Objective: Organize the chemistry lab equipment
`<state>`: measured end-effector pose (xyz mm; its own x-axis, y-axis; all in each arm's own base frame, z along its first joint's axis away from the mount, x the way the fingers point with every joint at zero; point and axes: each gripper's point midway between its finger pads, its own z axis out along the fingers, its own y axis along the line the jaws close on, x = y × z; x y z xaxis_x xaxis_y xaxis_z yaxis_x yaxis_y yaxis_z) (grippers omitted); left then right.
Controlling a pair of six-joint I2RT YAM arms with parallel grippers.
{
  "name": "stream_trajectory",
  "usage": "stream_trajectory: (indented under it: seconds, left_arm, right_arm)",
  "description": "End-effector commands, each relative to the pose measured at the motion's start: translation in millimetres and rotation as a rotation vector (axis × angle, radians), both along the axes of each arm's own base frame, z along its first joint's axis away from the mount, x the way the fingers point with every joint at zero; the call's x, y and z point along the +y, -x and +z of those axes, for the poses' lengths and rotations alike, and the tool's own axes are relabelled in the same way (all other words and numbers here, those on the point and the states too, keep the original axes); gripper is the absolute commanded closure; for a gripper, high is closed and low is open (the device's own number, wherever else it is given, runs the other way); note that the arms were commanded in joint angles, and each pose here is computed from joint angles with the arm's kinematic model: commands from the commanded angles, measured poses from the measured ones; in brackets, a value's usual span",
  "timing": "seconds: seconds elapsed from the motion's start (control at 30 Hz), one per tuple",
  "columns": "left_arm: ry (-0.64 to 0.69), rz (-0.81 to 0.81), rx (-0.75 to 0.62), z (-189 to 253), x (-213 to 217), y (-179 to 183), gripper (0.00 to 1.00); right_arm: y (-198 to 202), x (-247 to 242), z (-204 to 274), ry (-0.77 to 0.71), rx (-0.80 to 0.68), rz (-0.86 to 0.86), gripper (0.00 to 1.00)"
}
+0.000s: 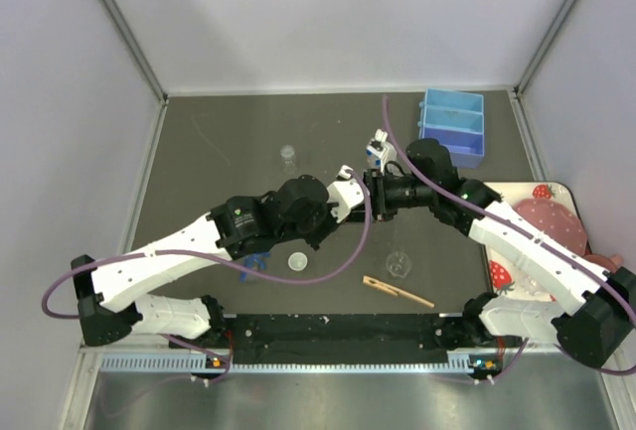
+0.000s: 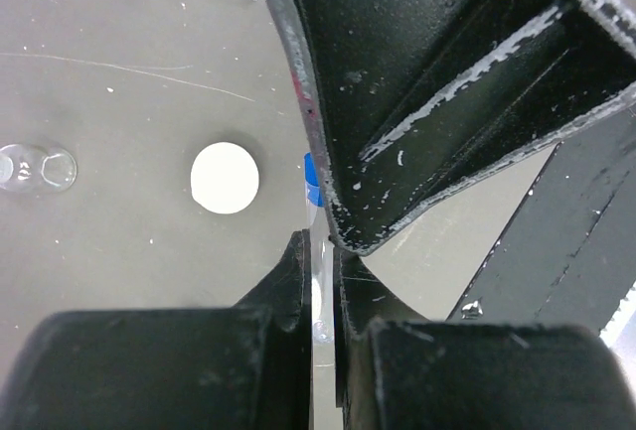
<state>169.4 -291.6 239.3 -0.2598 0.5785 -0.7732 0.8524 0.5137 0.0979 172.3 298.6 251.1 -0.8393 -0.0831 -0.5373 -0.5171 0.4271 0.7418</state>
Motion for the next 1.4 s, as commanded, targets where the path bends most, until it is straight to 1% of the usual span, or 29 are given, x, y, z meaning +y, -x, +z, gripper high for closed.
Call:
stream_trajectory:
  seconds: [0.0, 0.03, 0.13, 0.17, 0.2, 0.57, 0.93, 1.0, 1.03, 1.13, 1.2, 1.27, 1.33, 1.37]
  left_arm:
    - [0.075, 0.01, -0.068, 25.6, -1.2, -5.3, 1.0]
    - [0.079, 0.008, -0.07, 26.8, -1.1, -5.1, 1.0]
    - [0.086, 0.007, -0.07, 27.7, -2.8, -5.2, 1.0]
    - [0.087, 0.005, -0.069, 27.3, -3.1, -5.1, 1.0]
    - [0.086, 0.006, -0.067, 26.7, -3.0, -5.0, 1.0]
    - [0.092, -0.019, -0.037, 20.6, -8.8, 0.1, 1.0]
    - [0.096, -0.021, -0.042, 21.3, -7.9, 0.4, 1.0]
    - [0.094, -0.019, -0.039, 20.2, -7.7, -0.1, 1.0]
    - [0.095, -0.018, -0.042, 20.8, -7.8, -0.1, 1.0]
    - [0.086, -0.008, -0.045, 18.9, -7.2, -2.2, 1.0]
    - [0.09, -0.006, -0.047, 19.9, -7.3, -2.5, 1.0]
    - [0.088, -0.006, -0.046, 19.1, -7.3, -2.5, 1.0]
    - [0.09, -0.003, -0.045, 19.6, -7.8, -2.9, 1.0]
    - [0.085, 0.005, -0.045, 18.4, -7.3, -4.0, 0.93]
  right_arm:
    - [4.1, 6.1, 9.5, -0.04, -0.026, 0.029, 0.54]
    - [3.8, 6.1, 9.0, -0.04, -0.028, 0.029, 0.54]
    - [4.0, 6.2, 8.4, -0.04, -0.026, 0.029, 0.61]
    - [3.5, 6.2, 9.2, -0.042, -0.029, 0.026, 0.65]
    - [3.3, 6.4, 8.8, -0.042, -0.027, 0.026, 0.66]
    - [-0.8, 12.1, 15.4, -0.066, -0.037, 0.033, 0.64]
    - [-4.4, 14.8, 17.1, -0.075, -0.042, 0.035, 0.68]
    - [-3.6, 16.1, 17.1, -0.077, -0.04, 0.04, 0.71]
    - [-3.3, 16.3, 16.4, -0.078, -0.036, 0.042, 0.75]
    - [-2.4, 17.0, 17.1, -0.082, -0.037, 0.047, 0.81]
    - [-2.3, 17.0, 16.1, -0.082, -0.034, 0.047, 0.82]
    - [-2.4, 17.2, 15.3, -0.081, -0.032, 0.046, 0.89]
    - [-3.2, 17.5, 14.3, -0.081, -0.029, 0.042, 1.0]
    - [-3.5, 17.8, 13.7, -0.081, -0.027, 0.041, 1.0]
